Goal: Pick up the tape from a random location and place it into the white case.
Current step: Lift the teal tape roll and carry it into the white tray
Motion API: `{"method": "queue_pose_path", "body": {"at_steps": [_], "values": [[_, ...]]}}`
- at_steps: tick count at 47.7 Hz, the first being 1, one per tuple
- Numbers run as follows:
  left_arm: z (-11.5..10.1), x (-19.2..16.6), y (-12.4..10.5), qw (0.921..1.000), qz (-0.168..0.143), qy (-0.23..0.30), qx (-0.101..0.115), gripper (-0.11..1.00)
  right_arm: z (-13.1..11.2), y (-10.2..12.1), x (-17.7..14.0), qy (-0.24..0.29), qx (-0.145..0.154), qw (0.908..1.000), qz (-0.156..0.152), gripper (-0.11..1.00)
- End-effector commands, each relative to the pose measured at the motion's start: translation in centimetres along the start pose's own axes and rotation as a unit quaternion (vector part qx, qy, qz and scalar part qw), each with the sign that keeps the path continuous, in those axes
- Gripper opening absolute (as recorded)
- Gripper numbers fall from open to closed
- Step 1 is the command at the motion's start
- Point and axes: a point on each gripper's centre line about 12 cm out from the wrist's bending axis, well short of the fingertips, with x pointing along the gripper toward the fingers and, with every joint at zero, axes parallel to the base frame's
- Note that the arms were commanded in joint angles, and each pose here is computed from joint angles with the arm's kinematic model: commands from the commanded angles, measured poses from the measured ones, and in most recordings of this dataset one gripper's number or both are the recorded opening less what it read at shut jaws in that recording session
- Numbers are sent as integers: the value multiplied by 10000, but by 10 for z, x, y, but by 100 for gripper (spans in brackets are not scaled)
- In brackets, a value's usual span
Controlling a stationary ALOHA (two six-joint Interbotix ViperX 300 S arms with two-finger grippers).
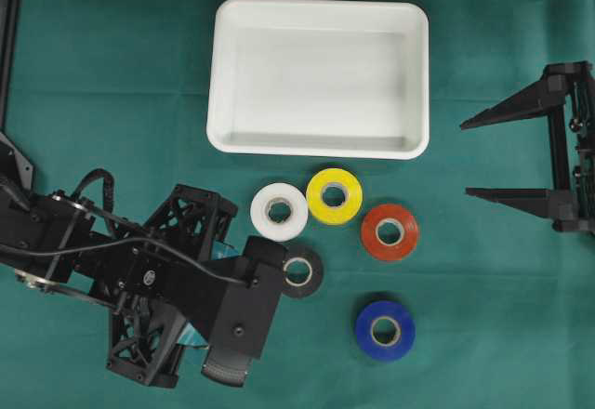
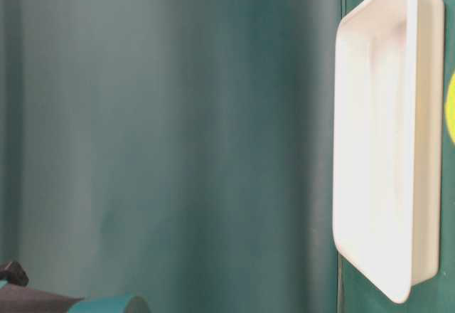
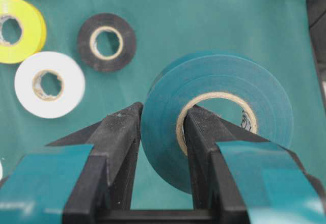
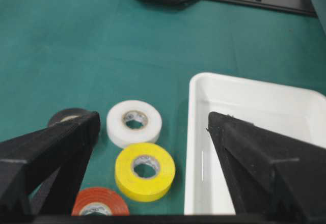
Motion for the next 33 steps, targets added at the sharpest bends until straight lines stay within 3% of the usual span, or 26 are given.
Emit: {"method": "queue_pose_path", "body": {"at_steps": [1,33], "values": [[5,-19,-1,9996,-7,-268,7,21,12,0,1,-146,-14,9999,-5,91],[-1,-18,1,9998,5,-223,-12,21,11,0,1,-138,-15,9999,2,91]]}}
